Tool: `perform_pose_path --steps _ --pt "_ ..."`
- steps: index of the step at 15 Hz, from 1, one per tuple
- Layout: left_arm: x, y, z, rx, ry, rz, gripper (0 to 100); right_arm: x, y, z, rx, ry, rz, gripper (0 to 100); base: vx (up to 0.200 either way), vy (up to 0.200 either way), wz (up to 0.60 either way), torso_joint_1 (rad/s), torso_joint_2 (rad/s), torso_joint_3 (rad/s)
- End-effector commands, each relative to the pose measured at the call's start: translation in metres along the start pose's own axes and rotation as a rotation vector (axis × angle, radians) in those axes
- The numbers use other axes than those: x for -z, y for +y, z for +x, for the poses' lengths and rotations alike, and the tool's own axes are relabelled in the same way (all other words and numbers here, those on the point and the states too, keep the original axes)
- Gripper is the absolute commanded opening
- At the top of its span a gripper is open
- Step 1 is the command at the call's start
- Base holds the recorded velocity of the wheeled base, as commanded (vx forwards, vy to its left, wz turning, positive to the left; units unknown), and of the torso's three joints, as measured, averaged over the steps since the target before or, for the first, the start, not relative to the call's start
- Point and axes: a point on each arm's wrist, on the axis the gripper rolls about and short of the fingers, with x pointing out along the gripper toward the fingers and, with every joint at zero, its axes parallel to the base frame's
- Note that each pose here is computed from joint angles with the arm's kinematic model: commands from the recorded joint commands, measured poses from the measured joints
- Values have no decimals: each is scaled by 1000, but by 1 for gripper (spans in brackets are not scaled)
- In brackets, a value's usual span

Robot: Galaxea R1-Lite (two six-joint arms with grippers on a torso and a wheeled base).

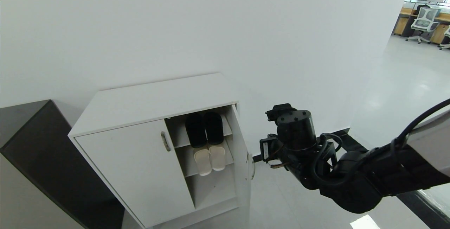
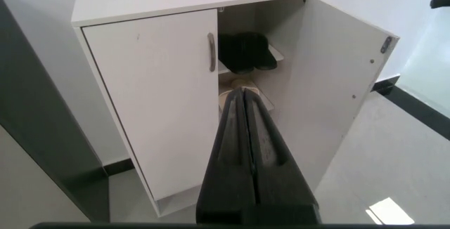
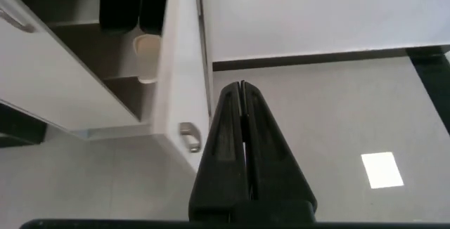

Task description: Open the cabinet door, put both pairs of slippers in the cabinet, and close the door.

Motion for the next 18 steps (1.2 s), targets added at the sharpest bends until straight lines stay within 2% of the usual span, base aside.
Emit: perform_pose_path --steps 1,3,10,15,18 --pt "0 0 0 0 0 -1 0 18 -1 20 21 19 -23 0 0 0 0 0 0 0" --pt "0 0 0 0 0 -1 0 24 -2 20 23 28 -75 0 0 0 0 0 0 0" --pt "0 0 0 0 0 -2 0 24 -3 23 26 11 -90 0 0 0 0 0 0 0" --pt "0 0 0 0 0 -2 0 23 -2 23 22 -16 -74 0 0 0 600 0 6 2" --pt "0 0 0 0 0 -2 0 24 -3 23 12 -38 -70 0 0 0 0 0 0 0"
